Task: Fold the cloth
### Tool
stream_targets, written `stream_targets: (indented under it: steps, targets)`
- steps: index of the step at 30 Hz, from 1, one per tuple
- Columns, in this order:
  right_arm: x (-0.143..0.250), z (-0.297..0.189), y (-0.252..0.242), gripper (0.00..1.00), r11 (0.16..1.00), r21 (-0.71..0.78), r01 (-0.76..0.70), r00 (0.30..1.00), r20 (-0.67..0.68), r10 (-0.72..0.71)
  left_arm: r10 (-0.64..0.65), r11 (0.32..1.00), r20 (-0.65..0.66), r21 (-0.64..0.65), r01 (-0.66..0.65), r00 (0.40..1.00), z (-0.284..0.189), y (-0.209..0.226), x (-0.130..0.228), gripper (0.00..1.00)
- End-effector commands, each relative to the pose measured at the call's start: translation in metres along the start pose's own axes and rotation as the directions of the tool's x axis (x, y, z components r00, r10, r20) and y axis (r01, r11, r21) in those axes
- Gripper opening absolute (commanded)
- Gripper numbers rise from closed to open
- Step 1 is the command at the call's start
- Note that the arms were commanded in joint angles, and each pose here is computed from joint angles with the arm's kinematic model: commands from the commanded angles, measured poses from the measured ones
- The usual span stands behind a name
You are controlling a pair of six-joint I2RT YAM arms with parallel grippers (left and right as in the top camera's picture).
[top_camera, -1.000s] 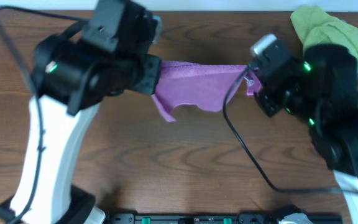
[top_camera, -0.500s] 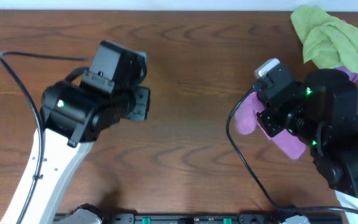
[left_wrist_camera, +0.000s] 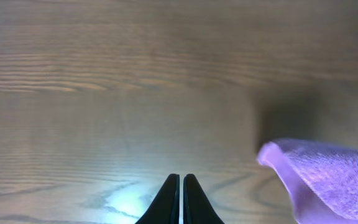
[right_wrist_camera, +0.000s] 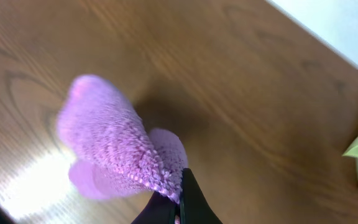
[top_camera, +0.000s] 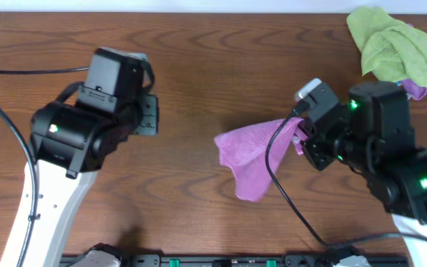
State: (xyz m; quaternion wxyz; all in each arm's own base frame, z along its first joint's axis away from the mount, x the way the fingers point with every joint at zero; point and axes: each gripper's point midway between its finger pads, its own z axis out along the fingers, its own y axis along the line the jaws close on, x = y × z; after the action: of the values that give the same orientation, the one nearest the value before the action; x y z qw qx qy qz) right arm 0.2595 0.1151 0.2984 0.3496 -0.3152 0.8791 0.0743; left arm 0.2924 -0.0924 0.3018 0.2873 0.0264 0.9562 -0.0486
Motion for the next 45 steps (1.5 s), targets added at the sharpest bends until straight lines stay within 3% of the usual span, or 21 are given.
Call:
stream_targets:
  steps: [1,15,18,21,24,25,28,38,41,45]
  targets:
    - [0.0,0.004,0.005,0.01,1.0,-0.025,-0.004,1.0,-0.009,0.004,-0.044,0.998,0.019,-0.046,0.045,0.999,0.001,0.017,-0.006,0.06]
    - [0.026,-0.012,0.018,0.01,0.997,-0.078,-0.008,0.993,-0.117,-0.002,-0.086,0.994,0.064,-0.054,0.09,0.994,0.02,0.026,-0.03,0.06]
    - [0.009,0.012,0.029,0.01,0.982,-0.187,-0.006,0.995,-0.098,-0.012,-0.082,0.995,0.065,-0.059,0.086,0.994,0.02,0.027,-0.031,0.07]
    - [-0.033,0.056,0.047,0.01,0.936,-0.35,0.032,0.999,0.01,-0.03,-0.077,0.994,0.074,-0.069,0.082,0.994,0.019,0.029,-0.033,0.09]
    - [-0.057,0.099,0.054,0.01,0.911,-0.407,0.063,0.998,0.052,-0.046,-0.086,0.993,0.08,-0.078,0.092,0.993,0.019,0.033,-0.034,0.1]
    - [-0.067,0.105,0.066,0.01,0.871,-0.488,0.062,0.997,0.067,-0.033,-0.089,0.992,0.08,-0.083,0.096,0.993,0.019,0.036,-0.034,0.1]
    - [-0.087,0.102,0.092,0.01,0.772,-0.633,0.063,0.997,0.082,-0.014,-0.108,0.988,0.076,-0.098,0.116,0.991,0.019,0.045,-0.033,0.1]
    - [-0.116,0.047,0.149,0.01,0.69,-0.687,0.23,0.973,0.177,-0.148,-0.121,0.984,0.082,-0.12,0.131,0.989,0.019,0.058,-0.035,0.11]
    - [-0.111,0.034,0.171,0.01,0.619,-0.75,0.233,0.972,0.178,-0.151,-0.118,0.984,0.081,-0.122,0.128,0.99,0.019,0.059,-0.035,0.1]
    - [-0.103,0.038,0.172,0.01,0.637,-0.737,0.227,0.973,0.143,-0.18,-0.113,0.984,0.078,-0.126,0.122,0.991,0.019,0.06,-0.034,0.09]
